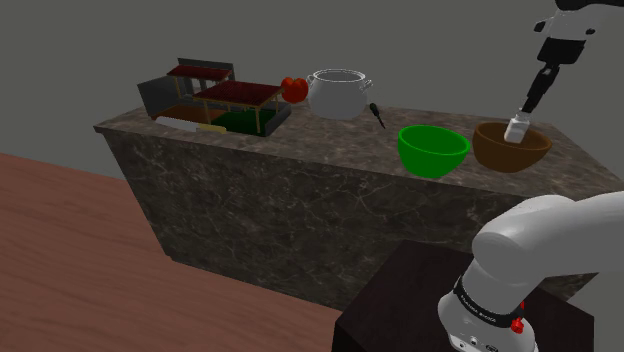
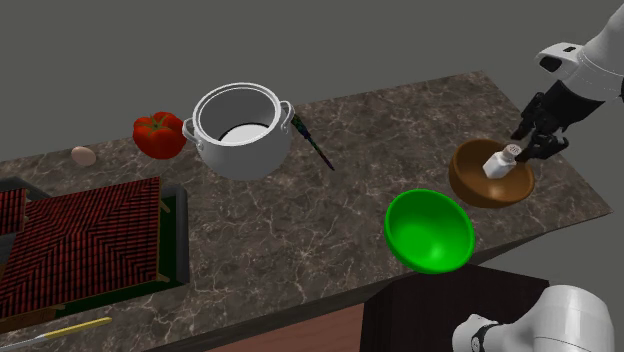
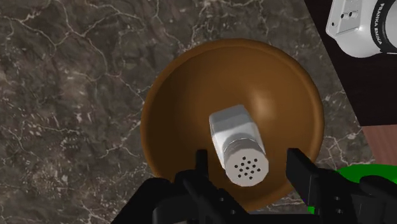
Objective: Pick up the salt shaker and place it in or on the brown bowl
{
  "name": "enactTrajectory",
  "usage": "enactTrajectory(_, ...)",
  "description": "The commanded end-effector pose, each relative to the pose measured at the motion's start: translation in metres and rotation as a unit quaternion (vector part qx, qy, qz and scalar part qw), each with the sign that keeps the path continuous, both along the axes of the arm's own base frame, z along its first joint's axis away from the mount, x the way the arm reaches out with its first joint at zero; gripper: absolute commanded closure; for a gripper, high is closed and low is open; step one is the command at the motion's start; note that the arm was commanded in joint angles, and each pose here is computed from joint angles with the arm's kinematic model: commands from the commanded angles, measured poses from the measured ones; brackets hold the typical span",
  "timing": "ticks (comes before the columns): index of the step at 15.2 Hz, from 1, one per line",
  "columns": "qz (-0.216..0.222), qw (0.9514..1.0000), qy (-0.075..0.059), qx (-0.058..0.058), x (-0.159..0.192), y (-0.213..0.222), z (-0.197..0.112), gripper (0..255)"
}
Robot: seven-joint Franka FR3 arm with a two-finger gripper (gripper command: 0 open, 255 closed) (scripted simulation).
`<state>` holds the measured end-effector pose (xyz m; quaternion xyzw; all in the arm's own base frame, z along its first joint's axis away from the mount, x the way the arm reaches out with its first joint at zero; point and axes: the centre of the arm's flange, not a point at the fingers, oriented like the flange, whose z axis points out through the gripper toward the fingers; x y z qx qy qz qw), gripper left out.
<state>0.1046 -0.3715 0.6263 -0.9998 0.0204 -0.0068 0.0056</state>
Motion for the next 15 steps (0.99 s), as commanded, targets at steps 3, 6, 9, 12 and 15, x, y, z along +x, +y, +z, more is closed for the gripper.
enactTrajectory(3,0.0,1.0,0.0,0.0,0.0,0.0,0.0,0)
enactTrajectory(6,0.0,1.0,0.0,0.0,0.0,0.0,0.013,0)
enactTrajectory(9,0.0,1.0,0.0,0.0,-0.001,-0.001,0.05,0)
enactTrajectory(12,0.0,1.0,0.0,0.0,-0.001,-0.001,0.05,0)
enactTrajectory(15,0.0,1.0,0.0,0.0,-0.001,-0.001,0.05,0)
